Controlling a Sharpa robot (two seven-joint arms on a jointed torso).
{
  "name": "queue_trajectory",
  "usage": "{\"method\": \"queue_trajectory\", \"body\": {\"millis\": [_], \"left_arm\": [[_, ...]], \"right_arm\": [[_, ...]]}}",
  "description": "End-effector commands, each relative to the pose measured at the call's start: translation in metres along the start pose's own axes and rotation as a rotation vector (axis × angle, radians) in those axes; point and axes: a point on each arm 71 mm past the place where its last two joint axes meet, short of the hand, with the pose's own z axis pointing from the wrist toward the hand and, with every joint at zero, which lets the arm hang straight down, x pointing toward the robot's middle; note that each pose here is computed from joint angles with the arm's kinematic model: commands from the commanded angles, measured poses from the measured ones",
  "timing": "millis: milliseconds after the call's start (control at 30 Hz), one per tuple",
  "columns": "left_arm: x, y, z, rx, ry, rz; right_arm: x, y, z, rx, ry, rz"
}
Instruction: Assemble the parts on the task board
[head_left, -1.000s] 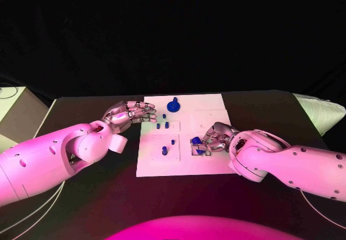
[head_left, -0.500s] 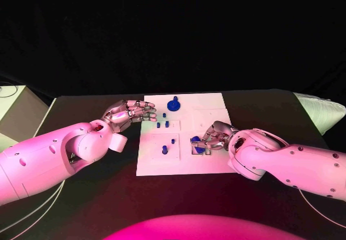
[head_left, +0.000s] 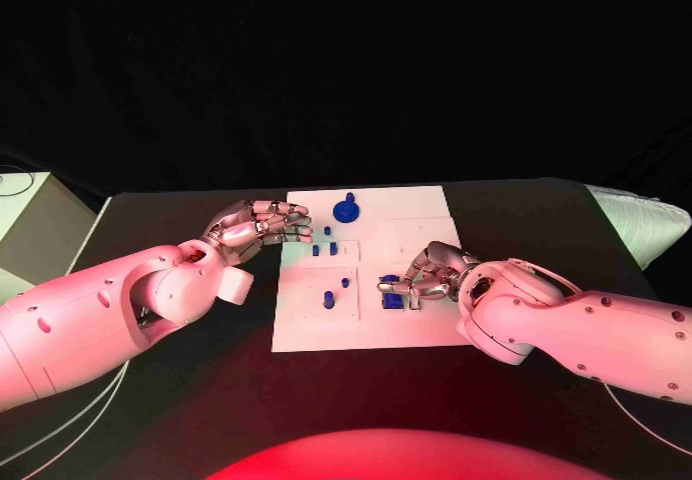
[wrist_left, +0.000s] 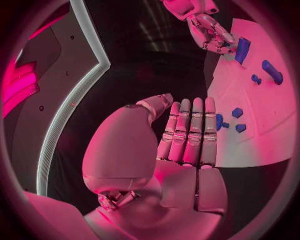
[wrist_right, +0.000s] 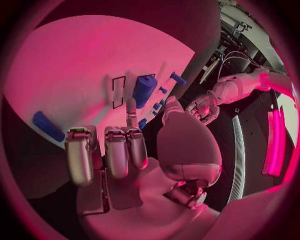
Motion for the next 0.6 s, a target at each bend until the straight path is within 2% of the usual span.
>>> {"method": "queue_trajectory", "body": {"millis": [33,400,600], "left_arm": [[0.0017,-0.0008,0.0004,0.008,0.014,-0.011],[0.0013,-0.0004,0.0004,0.008,0.014,-0.011],[0.0015,0.0000,0.0006,0.007,0.015,-0.012]], "right_arm": [[-0.003,0.000,-0.004,-0.043,-0.025,-0.025],[-0.005,-0.005,-0.015,-0.142,-0.010,0.006],[-0.001,-0.007,-0.015,-0.152,0.012,0.003]]}}
